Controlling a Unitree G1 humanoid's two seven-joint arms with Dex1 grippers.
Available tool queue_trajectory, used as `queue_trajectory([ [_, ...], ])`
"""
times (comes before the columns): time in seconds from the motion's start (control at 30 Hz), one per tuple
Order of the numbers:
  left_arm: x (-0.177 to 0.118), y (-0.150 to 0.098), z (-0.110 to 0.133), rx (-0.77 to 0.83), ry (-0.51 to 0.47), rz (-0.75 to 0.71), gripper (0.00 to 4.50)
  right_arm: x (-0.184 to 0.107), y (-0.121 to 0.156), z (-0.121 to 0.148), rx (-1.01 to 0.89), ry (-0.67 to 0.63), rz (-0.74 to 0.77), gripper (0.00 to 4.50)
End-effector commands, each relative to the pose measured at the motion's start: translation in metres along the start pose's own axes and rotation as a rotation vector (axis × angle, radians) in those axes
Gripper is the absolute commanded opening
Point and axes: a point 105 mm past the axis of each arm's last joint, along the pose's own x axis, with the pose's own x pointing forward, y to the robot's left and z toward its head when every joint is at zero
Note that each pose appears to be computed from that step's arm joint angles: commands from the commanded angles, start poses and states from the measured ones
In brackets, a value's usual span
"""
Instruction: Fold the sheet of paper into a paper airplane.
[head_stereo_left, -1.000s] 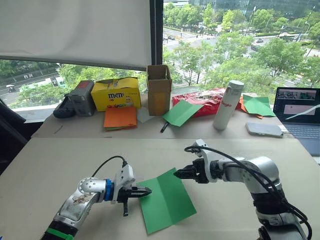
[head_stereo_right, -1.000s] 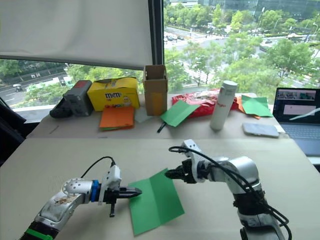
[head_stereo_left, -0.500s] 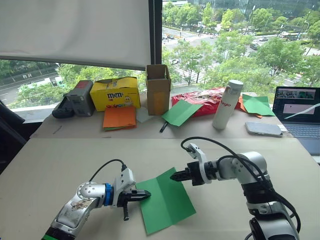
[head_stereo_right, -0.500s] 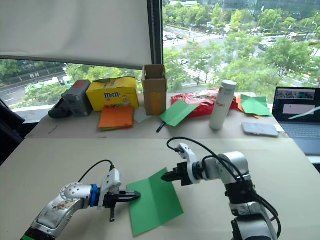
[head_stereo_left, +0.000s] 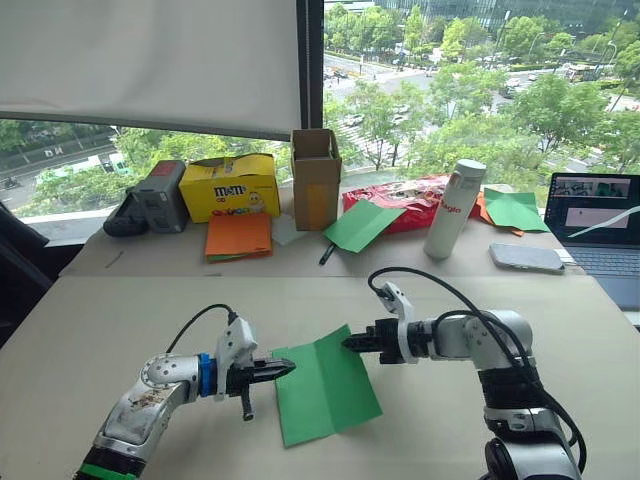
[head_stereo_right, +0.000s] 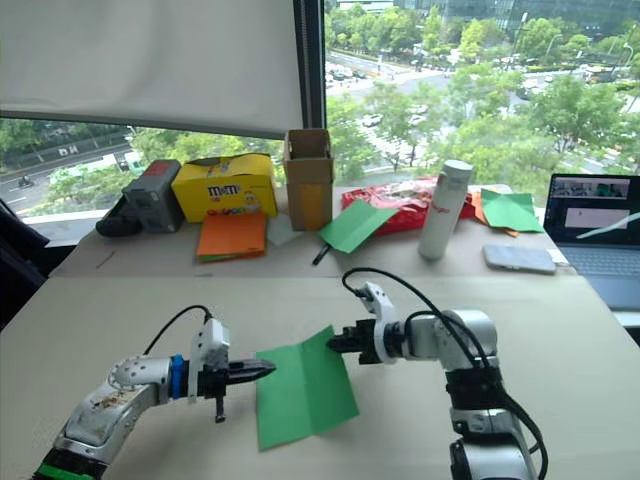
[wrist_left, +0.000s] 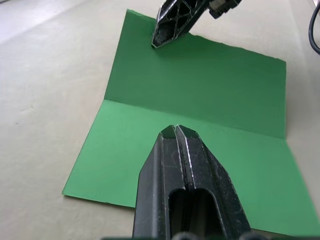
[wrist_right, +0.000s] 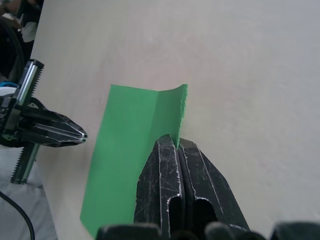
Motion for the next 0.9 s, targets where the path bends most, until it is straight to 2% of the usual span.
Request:
queue_trajectory([
  [0.03,0.001,0.002,0.010,0.021,-0.041,0.003,0.00,-0.013,-0.001,0.007,-0.015,-0.076,-0.078,0.03],
  [0.33,0.020,-0.011,-0.009,0.012,-0.002,-0.022,0.00,-0.018,0.007,0.000,-0.021,-0.192,-0.225,0.03],
  [0.43,0.024,-0.014,-0.016,0.017,0.018,-0.030,0.00,-0.018,0.022,-0.001,-0.156,-0.192,-0.228,0.03],
  [0.57,0.028,-0.024,-0.019,0.040,0.029,-0.071,0.00,-0.021,0.022,-0.002,-0.364,-0.193,-0.313,0.03],
  [0.77,0.030,-0.026,-0.019,0.043,0.024,-0.077,0.00,-0.016,0.017,-0.011,-0.711,-0.136,-0.394,0.03],
  [0.9,0.030,-0.027,-0.021,0.041,0.031,-0.078,0.00,-0.012,0.017,-0.014,-0.755,-0.143,-0.381,0.03],
])
